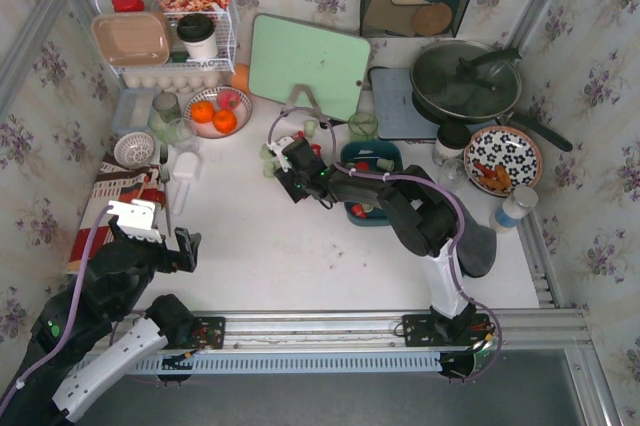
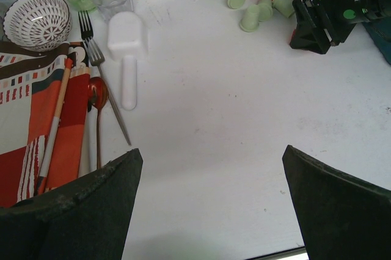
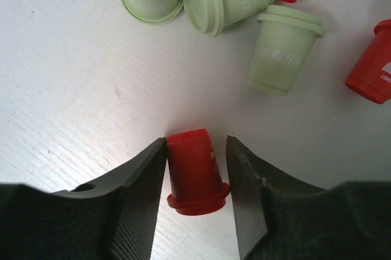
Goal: Mix the coffee capsules in the storage basket
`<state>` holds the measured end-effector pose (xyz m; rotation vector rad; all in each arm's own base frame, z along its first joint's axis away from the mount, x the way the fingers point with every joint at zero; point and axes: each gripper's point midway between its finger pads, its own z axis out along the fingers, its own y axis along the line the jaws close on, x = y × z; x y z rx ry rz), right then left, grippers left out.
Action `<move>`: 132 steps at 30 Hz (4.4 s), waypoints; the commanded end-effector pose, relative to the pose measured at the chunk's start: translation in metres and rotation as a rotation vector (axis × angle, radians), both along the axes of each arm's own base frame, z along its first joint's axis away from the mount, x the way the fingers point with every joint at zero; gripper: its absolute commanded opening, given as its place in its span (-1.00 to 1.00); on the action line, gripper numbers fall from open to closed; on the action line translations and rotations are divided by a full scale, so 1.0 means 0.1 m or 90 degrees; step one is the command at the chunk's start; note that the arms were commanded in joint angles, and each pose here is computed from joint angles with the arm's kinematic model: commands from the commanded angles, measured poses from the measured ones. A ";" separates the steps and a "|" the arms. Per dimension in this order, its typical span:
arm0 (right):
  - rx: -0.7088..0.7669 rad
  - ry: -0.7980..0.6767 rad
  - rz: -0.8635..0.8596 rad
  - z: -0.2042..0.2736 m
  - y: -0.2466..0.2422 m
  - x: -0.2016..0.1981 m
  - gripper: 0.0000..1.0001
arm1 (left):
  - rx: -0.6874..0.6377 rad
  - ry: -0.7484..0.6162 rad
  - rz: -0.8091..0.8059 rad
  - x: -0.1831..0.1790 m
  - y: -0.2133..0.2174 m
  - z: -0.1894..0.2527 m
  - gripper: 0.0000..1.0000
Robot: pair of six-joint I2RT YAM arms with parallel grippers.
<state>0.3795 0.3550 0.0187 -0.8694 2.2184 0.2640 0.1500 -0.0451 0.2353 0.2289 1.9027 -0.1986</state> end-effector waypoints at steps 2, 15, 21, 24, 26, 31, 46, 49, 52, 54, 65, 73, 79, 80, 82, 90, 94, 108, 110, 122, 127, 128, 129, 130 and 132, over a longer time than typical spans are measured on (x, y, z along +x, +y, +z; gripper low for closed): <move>0.006 0.002 0.000 -0.02 0.00 -0.02 -0.20 | -0.004 -0.009 -0.002 0.01 -0.01 0.04 0.99; 0.072 -0.105 -0.075 0.67 -0.13 0.12 -0.68 | -0.002 -0.007 0.000 0.02 -0.01 0.03 0.98; 0.034 -0.219 -0.235 0.91 -0.71 0.28 -0.71 | -0.003 -0.008 -0.001 0.01 -0.01 0.03 0.99; 0.021 -0.257 -0.344 0.97 -1.11 0.32 -0.71 | -0.003 -0.007 -0.001 0.01 -0.01 0.03 0.98; 0.041 -0.262 -0.400 1.01 -1.33 0.32 -0.71 | -0.004 -0.007 -0.002 0.01 -0.01 0.03 0.98; 0.107 -0.253 -0.497 0.96 -1.79 0.26 -0.69 | -0.002 -0.006 -0.004 0.02 -0.02 0.02 0.98; 0.156 -0.174 -0.498 0.74 -1.97 0.29 0.19 | 0.002 -0.002 0.002 0.03 -0.02 0.02 0.98; 0.149 -0.192 -0.449 0.85 -1.70 0.24 0.26 | 0.003 -0.001 0.003 0.04 -0.02 0.02 0.99; 0.153 -0.220 -0.394 1.01 -1.43 0.21 0.27 | 0.005 0.002 0.004 0.04 -0.02 0.02 0.99; 0.168 -0.232 -0.349 1.11 -1.17 0.20 0.27 | 0.006 0.003 0.006 0.05 -0.02 0.01 0.98; 0.179 -0.117 -0.156 0.62 -0.08 0.40 0.27 | 0.009 0.007 0.005 0.06 -0.03 0.00 0.98; 0.139 -0.092 -0.166 0.20 0.01 0.57 0.24 | 0.009 0.006 -0.001 0.05 -0.04 0.01 0.98; 0.130 -0.085 -0.175 0.10 -0.04 0.64 0.04 | 0.008 0.005 -0.003 0.05 -0.04 0.01 0.99; 0.130 -0.085 -0.175 0.09 -0.05 0.65 0.01 | 0.008 0.005 -0.003 0.05 -0.04 0.01 0.99; 0.138 -0.084 -0.169 0.11 -0.04 0.66 -0.03 | 0.008 0.005 -0.003 0.05 -0.04 0.01 0.98; 0.168 -0.081 -0.145 0.20 0.00 0.64 -0.51 | 0.006 0.003 0.002 0.05 -0.03 0.01 0.98; 0.200 -0.088 -0.143 0.40 -0.02 0.56 -0.74 | 0.006 0.002 0.005 0.05 -0.02 0.01 0.98; 0.241 -0.191 -0.237 1.21 -0.58 0.36 -0.82 | 0.007 0.005 0.009 0.05 -0.01 0.01 0.98; 0.227 -0.211 -0.273 1.25 -0.75 0.34 -0.82 | 0.005 0.004 0.010 0.05 -0.01 0.01 0.99; 0.191 -0.194 -0.450 0.86 -1.62 0.33 -0.74 | 0.005 0.004 0.008 0.05 -0.02 0.01 0.99; 0.190 -0.167 -0.488 0.70 -1.78 0.33 -0.40 | 0.008 0.006 0.010 0.06 -0.01 0.01 0.98; 0.189 -0.162 -0.490 0.68 -1.79 0.33 -0.28 | 0.008 0.007 0.011 0.06 -0.01 0.01 0.99; 0.189 -0.158 -0.492 0.67 -1.79 0.32 -0.17 | 0.009 0.008 0.010 0.06 -0.02 0.00 0.98; 0.189 -0.156 -0.491 0.66 -1.78 0.32 -0.04 | 0.009 0.008 0.010 0.06 -0.02 0.00 0.99; 0.192 -0.154 -0.487 0.67 -1.77 0.31 0.09 | 0.011 0.009 0.010 0.07 -0.02 0.00 0.98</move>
